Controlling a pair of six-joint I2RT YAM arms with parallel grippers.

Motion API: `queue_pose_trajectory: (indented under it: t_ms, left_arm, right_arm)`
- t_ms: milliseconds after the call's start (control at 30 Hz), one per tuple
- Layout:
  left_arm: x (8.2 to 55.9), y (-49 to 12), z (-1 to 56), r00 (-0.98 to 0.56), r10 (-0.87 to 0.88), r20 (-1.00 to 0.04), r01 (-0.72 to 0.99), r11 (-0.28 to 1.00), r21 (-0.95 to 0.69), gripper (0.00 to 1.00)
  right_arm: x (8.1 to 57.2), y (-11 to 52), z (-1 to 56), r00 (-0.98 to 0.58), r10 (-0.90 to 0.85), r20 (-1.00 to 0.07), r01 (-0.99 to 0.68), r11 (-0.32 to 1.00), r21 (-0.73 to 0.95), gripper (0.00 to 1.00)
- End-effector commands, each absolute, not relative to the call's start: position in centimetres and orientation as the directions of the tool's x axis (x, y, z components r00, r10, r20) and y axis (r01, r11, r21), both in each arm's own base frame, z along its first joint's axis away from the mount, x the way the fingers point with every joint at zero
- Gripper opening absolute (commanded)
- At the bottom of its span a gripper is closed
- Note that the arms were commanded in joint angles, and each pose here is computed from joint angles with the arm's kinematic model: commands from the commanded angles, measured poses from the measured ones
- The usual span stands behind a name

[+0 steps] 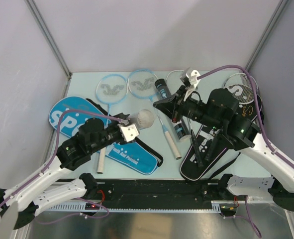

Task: Pack up the badminton gear
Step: Close the lid on the shuttle tube.

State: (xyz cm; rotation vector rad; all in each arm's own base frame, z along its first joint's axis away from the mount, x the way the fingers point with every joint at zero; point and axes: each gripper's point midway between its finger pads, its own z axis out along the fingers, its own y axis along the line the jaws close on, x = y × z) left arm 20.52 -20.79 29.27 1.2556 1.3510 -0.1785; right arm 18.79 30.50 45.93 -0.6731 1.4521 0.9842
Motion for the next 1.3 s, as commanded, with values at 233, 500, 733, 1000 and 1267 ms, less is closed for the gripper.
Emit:
queue_pose_trajectory:
  t_ms: [233, 500, 733, 1000, 1267]
  left_arm:
    - [20.6, -21.0, 33.6, 0.386, 0.471, -0.793, 0.678, 0.438, 0.590, 0.48]
    - [20.3, -21.3, 33.9, 0.387, 0.454, -0.803, 0.690, 0.435, 0.579, 0.48]
    - [20.4, -21.5, 33.8, 0.381, 0.453, -0.806, 0.696, 0.433, 0.573, 0.48]
    - [20.8, -21.6, 33.8, 0.365, 0.462, -0.808, 0.694, 0.444, 0.567, 0.48]
    - [21.0, -21.6, 34.1, 0.361, 0.458, -0.812, 0.691, 0.453, 0.563, 0.47]
  right_arm:
    - [18.6, 31.4, 44.0, -0.247, 0.114, -0.962, -0.850, 0.450, 0.272, 0.00]
    - [19.6, 31.7, 42.8, -0.244, 0.110, -0.964, -0.833, 0.485, 0.266, 0.00]
    - [19.9, 32.0, 42.6, -0.227, 0.115, -0.967, -0.831, 0.495, 0.254, 0.00]
    - [19.9, 31.8, 42.1, -0.214, 0.113, -0.970, -0.819, 0.520, 0.241, 0.00]
    - [20.2, 31.3, 42.1, -0.191, 0.112, -0.975, -0.811, 0.541, 0.221, 0.00]
